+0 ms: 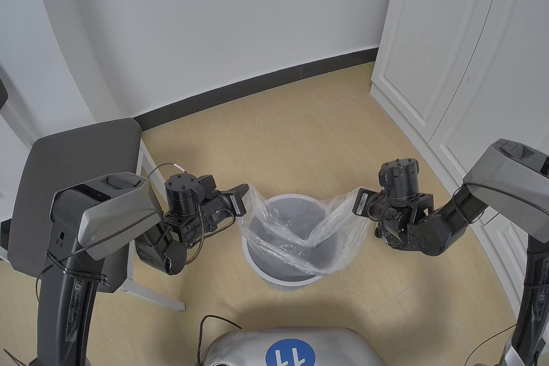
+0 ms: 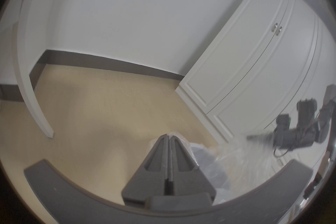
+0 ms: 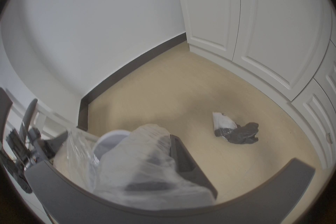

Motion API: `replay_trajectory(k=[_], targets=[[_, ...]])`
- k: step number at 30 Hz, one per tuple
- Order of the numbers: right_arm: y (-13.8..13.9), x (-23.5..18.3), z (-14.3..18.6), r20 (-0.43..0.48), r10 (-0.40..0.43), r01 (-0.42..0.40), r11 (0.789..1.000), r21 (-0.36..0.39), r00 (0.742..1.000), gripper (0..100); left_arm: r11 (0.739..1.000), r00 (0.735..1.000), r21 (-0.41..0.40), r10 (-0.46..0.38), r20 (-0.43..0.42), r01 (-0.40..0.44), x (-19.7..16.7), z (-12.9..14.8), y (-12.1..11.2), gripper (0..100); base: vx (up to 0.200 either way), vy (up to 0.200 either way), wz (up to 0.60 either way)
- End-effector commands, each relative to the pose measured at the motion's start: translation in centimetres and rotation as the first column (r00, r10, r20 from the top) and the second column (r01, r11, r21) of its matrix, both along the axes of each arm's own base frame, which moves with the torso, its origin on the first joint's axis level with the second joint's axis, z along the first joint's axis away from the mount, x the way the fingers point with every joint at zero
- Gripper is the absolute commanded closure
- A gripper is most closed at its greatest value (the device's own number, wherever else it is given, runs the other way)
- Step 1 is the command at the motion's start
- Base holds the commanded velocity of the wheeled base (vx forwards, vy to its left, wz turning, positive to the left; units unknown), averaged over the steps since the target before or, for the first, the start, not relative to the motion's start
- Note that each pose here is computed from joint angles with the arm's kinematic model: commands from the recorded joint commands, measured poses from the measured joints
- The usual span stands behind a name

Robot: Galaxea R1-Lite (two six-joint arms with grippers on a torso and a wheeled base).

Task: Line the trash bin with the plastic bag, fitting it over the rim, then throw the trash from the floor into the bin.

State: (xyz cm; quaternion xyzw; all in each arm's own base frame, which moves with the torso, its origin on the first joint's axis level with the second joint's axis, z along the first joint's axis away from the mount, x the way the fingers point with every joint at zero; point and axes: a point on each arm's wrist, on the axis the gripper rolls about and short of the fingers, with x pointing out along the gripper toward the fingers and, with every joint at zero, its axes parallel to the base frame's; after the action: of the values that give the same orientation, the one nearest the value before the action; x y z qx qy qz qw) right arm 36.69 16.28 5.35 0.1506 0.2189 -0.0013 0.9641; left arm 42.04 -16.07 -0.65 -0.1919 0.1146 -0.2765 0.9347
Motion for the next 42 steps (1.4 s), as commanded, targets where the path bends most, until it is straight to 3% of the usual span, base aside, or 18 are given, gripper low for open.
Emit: replay_trajectory(k=[1,12,19,25,30,37,42], targets=[[-0.9,0.4,2.1,0.036,-0.025,0.024,1.000,0.017,0.999,100,0.996,0.999,0.078,0.044,0.015,-0.045,0.4,1.1,2.6,100,0.000,0.000,0.00],[-1.8,-0.7,0.9,-0.082,-0.011,0.004,0.996,-0.088,0.997,100,0.969,0.999,0.245,0.031,0.028,-0.037,-1.3,1.1,3.9,100,0.000,0.000,0.00],[-2.7,-2.7,1.4,-0.104,0.022,-0.039,0.986,-0.162,0.994,100,0.925,1.000,0.380,0.010,0.005,-0.011,-3.1,2.2,5.7,100,0.000,0.000,0.00],[-2.8,-4.2,0.9,-0.139,0.062,-0.093,0.969,-0.227,0.988,100,0.909,0.998,0.413,-0.049,-0.033,0.058,-4.9,2.9,6.1,100,0.000,0.000,0.00],[-3.2,-5.2,0.9,-0.156,0.081,-0.120,0.960,-0.254,0.984,100,0.877,0.997,0.474,-0.074,-0.033,0.080,-5.7,3.2,6.3,100,0.000,0.000,0.00],[-3.2,-7.5,1.6,-0.176,0.180,-0.223,0.937,-0.268,0.968,100,0.874,0.996,0.478,-0.075,-0.038,0.084,-6.1,3.4,6.4,100,0.000,0.000,0.00],[-3.2,-8.0,2.1,-0.166,0.188,-0.227,0.936,-0.268,0.968,100,0.868,0.996,0.488,-0.079,-0.046,0.091,-6.5,3.9,6.5,100,0.000,0.000,0.00]])
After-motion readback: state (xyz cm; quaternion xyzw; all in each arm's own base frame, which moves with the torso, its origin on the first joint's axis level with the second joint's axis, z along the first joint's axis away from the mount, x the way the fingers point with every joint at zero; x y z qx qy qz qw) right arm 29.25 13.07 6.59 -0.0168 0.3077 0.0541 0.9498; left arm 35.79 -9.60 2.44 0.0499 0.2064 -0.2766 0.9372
